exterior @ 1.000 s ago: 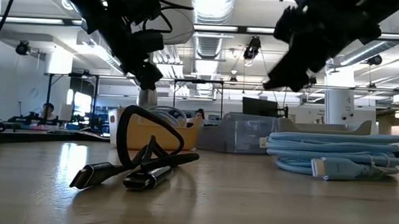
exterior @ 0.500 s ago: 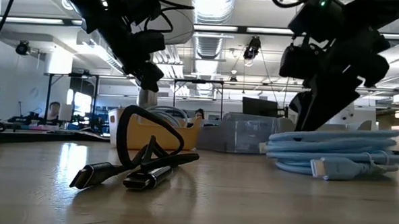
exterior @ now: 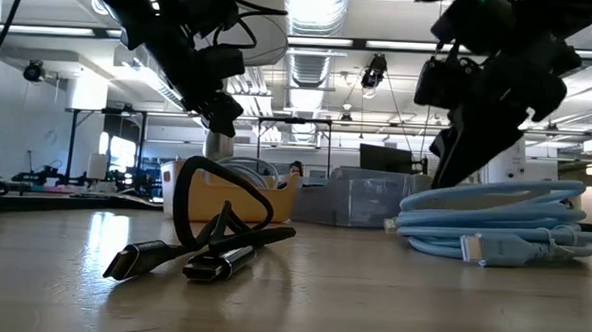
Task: Pick & Place USB Port
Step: Put the blue charger cable into the orange bin
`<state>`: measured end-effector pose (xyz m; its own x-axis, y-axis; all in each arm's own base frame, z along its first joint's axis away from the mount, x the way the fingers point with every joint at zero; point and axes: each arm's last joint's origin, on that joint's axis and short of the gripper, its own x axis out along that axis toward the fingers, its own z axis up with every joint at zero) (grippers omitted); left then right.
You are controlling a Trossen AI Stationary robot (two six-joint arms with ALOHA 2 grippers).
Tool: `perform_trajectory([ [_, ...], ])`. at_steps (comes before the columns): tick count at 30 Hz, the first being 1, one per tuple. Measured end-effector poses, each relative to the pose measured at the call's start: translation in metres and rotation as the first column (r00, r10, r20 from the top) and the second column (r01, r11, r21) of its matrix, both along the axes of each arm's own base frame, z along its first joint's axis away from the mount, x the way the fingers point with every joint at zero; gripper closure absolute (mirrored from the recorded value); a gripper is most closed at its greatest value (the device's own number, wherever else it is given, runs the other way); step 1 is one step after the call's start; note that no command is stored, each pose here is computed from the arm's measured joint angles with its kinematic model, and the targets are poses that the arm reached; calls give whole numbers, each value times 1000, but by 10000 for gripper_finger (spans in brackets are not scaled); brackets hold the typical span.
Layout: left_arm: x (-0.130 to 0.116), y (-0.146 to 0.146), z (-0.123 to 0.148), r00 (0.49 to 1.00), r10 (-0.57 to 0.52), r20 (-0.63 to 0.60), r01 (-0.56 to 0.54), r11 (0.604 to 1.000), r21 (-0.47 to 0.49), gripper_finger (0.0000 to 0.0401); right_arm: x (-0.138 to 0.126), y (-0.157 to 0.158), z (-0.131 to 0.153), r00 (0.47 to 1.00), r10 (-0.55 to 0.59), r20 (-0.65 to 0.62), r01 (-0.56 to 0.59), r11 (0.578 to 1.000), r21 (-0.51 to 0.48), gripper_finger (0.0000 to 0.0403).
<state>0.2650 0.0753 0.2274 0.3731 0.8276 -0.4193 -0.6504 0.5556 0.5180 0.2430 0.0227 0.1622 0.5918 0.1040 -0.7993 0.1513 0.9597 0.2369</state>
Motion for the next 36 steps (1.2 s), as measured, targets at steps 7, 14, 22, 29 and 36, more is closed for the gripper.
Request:
perform_trajectory([
  [7,0,0,0,1000,-1,1,1,1000,-2,201,-4,-3,3,1000,-13,2,13,996,-94,235],
  [14,-1,0,-2,1000,-1,-4,1,1000,-4,201,3,-2,-24,994,-16,-111,5,995,-103,232],
  [22,-1,0,-2,1000,0,-4,0,1000,-4,201,15,-1,-28,992,4,-124,-17,994,-105,249],
  [29,-1,0,-2,1000,0,-4,0,1000,-5,201,20,0,-18,992,55,-113,-69,989,-131,335],
  [36,-1,0,-2,1000,-2,-8,2,1000,-3,201,19,-1,-18,989,50,-143,-69,989,-130,386],
])
